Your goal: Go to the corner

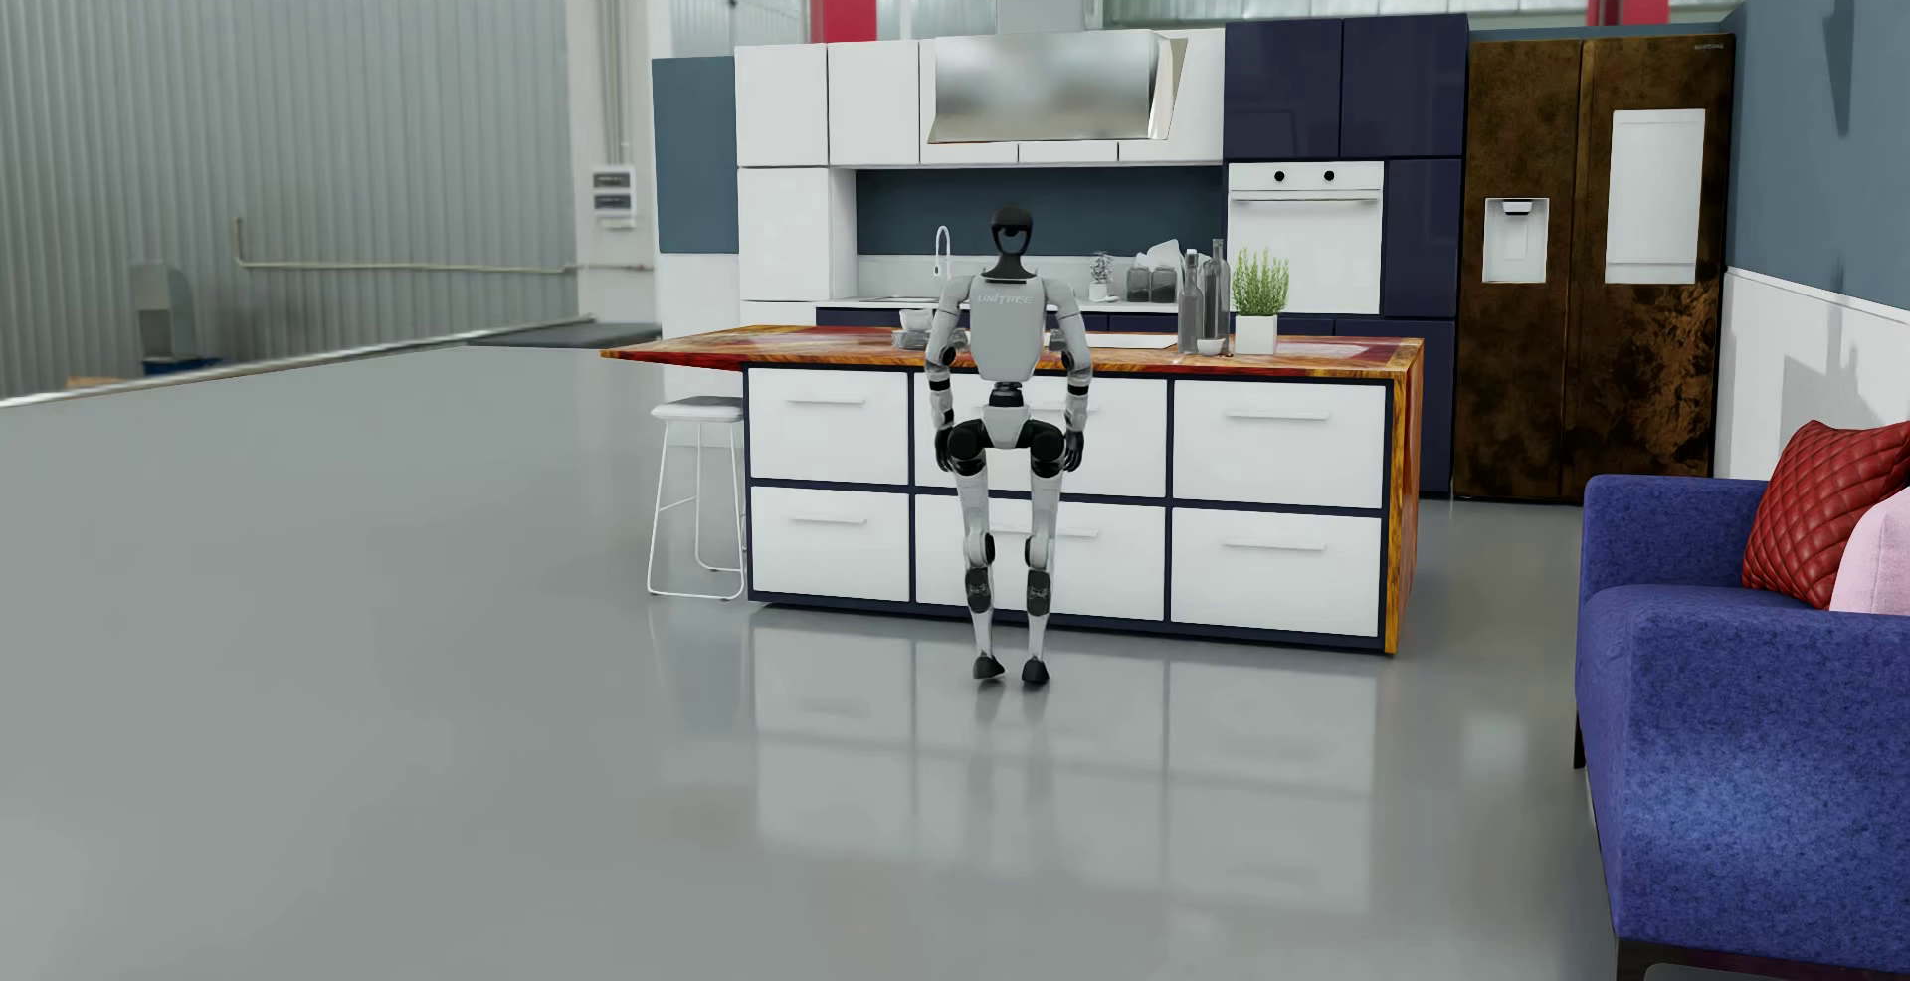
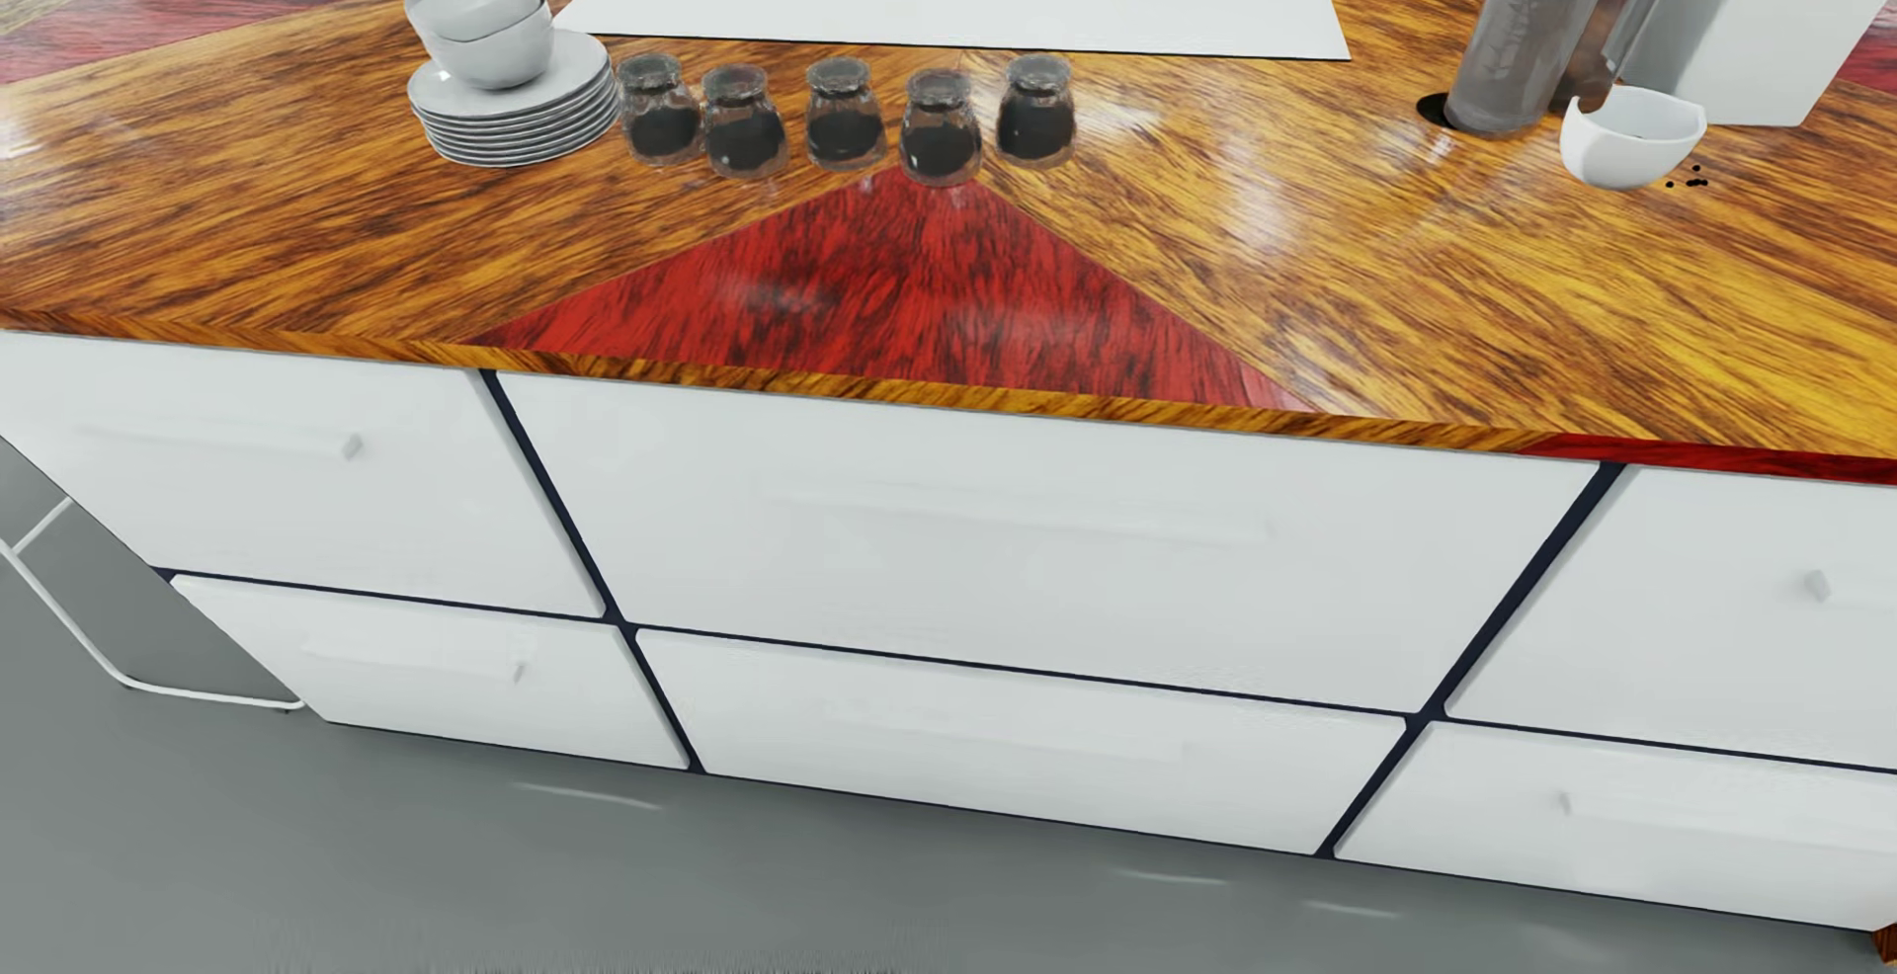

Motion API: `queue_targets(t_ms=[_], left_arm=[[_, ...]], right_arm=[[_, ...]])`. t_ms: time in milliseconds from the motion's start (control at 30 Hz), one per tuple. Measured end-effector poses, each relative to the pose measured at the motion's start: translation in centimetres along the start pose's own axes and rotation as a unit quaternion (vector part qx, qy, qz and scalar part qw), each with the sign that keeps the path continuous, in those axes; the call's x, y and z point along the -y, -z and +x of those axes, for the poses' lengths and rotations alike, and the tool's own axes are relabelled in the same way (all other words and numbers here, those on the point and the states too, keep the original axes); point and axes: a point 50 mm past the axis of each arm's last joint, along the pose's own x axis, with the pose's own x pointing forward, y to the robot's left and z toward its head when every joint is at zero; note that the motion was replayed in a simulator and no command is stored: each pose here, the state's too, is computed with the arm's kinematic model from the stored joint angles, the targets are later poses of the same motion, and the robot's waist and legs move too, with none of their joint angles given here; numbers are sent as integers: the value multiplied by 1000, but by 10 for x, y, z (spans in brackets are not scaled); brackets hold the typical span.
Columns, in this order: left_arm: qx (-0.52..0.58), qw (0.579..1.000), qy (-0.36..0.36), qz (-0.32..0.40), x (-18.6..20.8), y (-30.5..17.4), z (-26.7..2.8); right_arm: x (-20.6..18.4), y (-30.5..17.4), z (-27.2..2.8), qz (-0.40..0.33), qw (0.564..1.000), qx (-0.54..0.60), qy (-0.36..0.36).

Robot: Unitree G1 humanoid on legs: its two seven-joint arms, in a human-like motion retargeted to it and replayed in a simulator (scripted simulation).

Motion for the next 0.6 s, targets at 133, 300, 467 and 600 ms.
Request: queue_targets(t_ms=[133,300,467,600], left_arm=[[-4,1000,2,14,-1,1,0],[-5,1000,1,23,-3,0,1],[-5,1000,-4,26,-8,-1,1],[-10,1000,-6,25,-10,2,1]], right_arm=[[-2,-2,1,-11,1000,0,-6],[0,-2,2,-7,1000,0,-2],[-2,-6,2,-17,1000,5,-7],[-2,-6,2,-15,1000,7,-7]])
